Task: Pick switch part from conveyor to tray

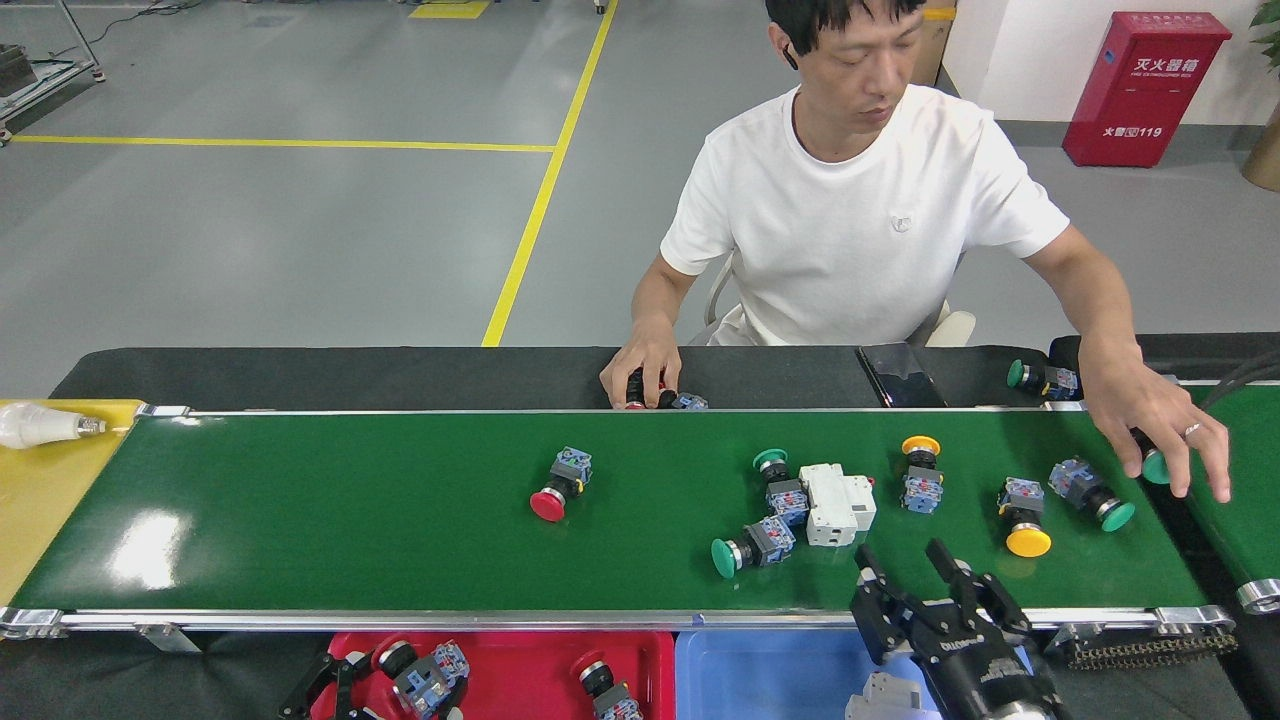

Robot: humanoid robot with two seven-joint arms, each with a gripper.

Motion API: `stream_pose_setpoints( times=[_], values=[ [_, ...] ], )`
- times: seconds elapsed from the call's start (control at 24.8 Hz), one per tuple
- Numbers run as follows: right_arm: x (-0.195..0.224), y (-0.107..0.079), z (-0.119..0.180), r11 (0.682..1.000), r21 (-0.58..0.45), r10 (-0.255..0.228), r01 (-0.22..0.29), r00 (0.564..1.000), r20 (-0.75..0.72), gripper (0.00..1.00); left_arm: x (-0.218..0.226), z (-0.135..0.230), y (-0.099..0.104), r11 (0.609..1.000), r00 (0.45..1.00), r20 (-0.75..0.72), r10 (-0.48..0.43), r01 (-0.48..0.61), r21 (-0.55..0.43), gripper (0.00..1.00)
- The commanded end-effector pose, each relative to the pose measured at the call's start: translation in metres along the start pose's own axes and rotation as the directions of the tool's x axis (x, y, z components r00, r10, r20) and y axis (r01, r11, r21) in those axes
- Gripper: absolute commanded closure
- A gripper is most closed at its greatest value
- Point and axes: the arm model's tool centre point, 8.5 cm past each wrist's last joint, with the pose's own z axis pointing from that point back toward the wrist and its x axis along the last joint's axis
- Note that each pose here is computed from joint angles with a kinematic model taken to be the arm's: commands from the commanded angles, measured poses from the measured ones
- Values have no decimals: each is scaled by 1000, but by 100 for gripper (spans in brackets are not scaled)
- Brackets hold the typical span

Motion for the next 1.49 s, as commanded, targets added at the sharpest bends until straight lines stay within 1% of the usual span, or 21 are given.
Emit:
stream_pose_setpoints(
  times=[0.0,0.12,0.16,0.2,0.28,0.32,0.4,0.53,0.65,0.73,0.81,0.89,0.97,1.05,1.09,1.13,1.17,1.25,1.29,1.41,1.45],
  values=[
    [4,-8,-4,999,-35,7,-8,1000,-10,6,-5,1,5,1000,1000,1,-13,13,22,0],
    [20,-8,-18,1000,-25,5,-4,1000,20,6,-14,-2,10,999,999,-40,7,-5,44,0],
    [29,-6,-26,1000,-12,9,-9,999,31,6,-27,3,11,998,996,-90,23,-19,54,0],
    [36,-3,-35,1000,3,17,-17,999,37,6,-40,9,11,996,986,-151,68,-58,70,0],
    [53,-1,-52,999,18,30,-31,998,51,6,-58,20,10,985,955,-252,154,-129,112,0],
    [62,-2,-62,999,22,36,-37,998,60,6,-70,28,8,984,938,-302,169,-141,112,0],
    [84,1,-83,997,47,55,-59,994,90,5,-91,47,-6,982,903,-386,191,-173,81,0],
    [107,4,-102,994,69,82,-90,990,115,5,-102,52,-11,977,886,-412,215,-197,87,0],
    [114,5,-113,991,84,96,-106,989,115,7,-105,43,-2,979,892,-404,205,-179,102,0],
    [117,5,-118,990,91,93,-105,988,120,8,-104,25,10,981,905,-379,193,-162,110,0],
    [125,0,-123,992,81,87,-99,987,137,24,-92,-3,22,986,933,-323,158,-132,103,0],
    [130,-2,-124,990,74,102,-116,979,177,43,-82,-28,30,987,947,-288,144,-118,104,0],
    [134,-3,-124,990,70,105,-122,972,210,49,-78,-49,32,992,948,-297,119,-98,86,0],
    [139,-5,-123,990,62,107,-126,963,245,51,-71,-83,36,994,950,-294,103,-87,68,0],
    [140,-5,-122,991,63,100,-120,960,263,56,-72,-97,36,994,951,-291,102,-89,60,0],
    [143,-4,-120,992,68,84,-108,955,284,68,-75,-109,38,994,950,-295,102,-89,56,0],
    [145,-5,-118,993,67,76,-101,950,304,75,-79,-116,41,994,949,-299,103,-90,57,0],
    [148,-15,-108,996,31,63,-82,916,396,75,-86,-129,43,994,948,-299,107,-97,48,0],
    [144,-19,-96,997,20,60,-78,883,465,75,-88,-133,41,994,948,-301,107,-99,39,0],
    [124,-27,-57,998,13,44,-69,752,658,71,-94,-145,39,994,948,-299,111,-111,17,0],
    [118,-27,-41,997,11,42,-72,696,717,71,-97,-151,38,993,948,-298,113,-116,8,0]
  ],
)
